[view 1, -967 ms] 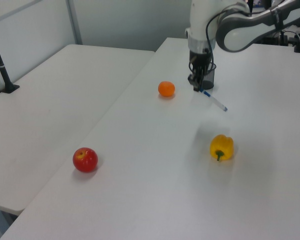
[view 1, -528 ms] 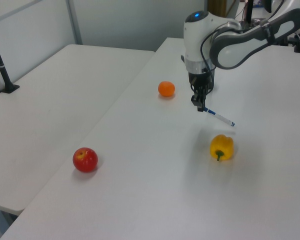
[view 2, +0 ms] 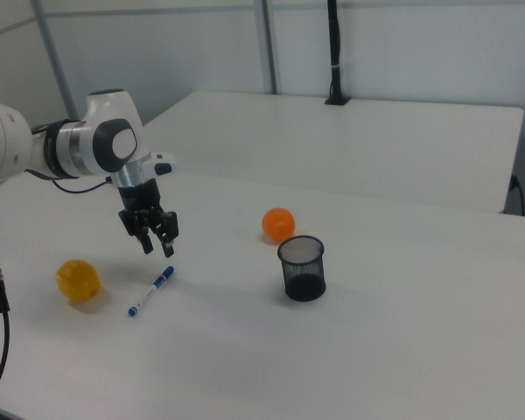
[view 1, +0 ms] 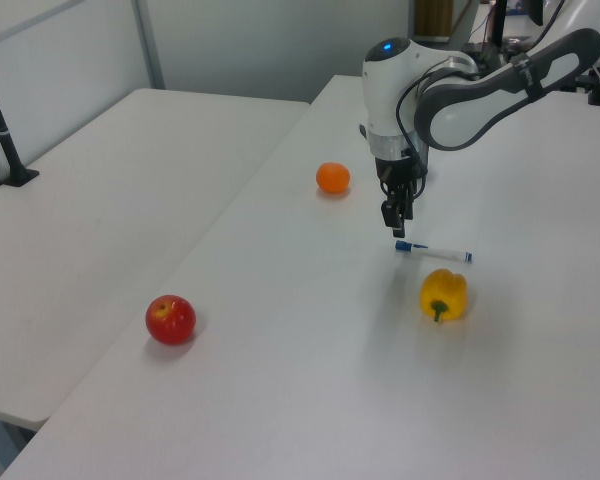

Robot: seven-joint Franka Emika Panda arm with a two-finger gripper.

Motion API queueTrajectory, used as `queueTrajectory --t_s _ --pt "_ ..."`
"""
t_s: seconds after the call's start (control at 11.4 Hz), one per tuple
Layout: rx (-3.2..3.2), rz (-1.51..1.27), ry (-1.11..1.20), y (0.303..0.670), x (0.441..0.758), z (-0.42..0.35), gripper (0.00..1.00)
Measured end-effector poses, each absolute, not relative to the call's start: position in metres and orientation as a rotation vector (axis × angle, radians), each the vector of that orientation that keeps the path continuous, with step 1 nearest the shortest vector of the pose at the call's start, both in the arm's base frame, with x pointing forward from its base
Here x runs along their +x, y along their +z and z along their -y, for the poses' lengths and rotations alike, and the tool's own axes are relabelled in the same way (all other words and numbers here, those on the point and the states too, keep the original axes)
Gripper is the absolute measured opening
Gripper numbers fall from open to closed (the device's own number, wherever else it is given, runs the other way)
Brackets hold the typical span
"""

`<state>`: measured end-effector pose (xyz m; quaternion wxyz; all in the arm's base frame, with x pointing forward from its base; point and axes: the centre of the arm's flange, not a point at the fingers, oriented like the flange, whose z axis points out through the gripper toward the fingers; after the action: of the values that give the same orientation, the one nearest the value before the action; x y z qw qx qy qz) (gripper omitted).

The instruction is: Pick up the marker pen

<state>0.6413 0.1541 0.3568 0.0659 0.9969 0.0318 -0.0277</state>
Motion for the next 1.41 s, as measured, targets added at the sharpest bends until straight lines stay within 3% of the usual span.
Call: queueTrajectory --t_s 0.26,0.53,0.97,1.23,1.41 --pt "3.015 -0.09 -0.019 0.382 0.646 -0.155 1.0" --pt "2.988 -0.094 -0.043 0.444 0.628 -0.141 1.0" --pt "2.997 -0.143 -0.061 0.555 0.569 -0.093 1.0" --pt "3.036 -0.085 -0.017 0.583 0.536 -0.075 1.0" --pt "3.04 -0.059 -0.002 0.59 0.53 -0.066 1.0"
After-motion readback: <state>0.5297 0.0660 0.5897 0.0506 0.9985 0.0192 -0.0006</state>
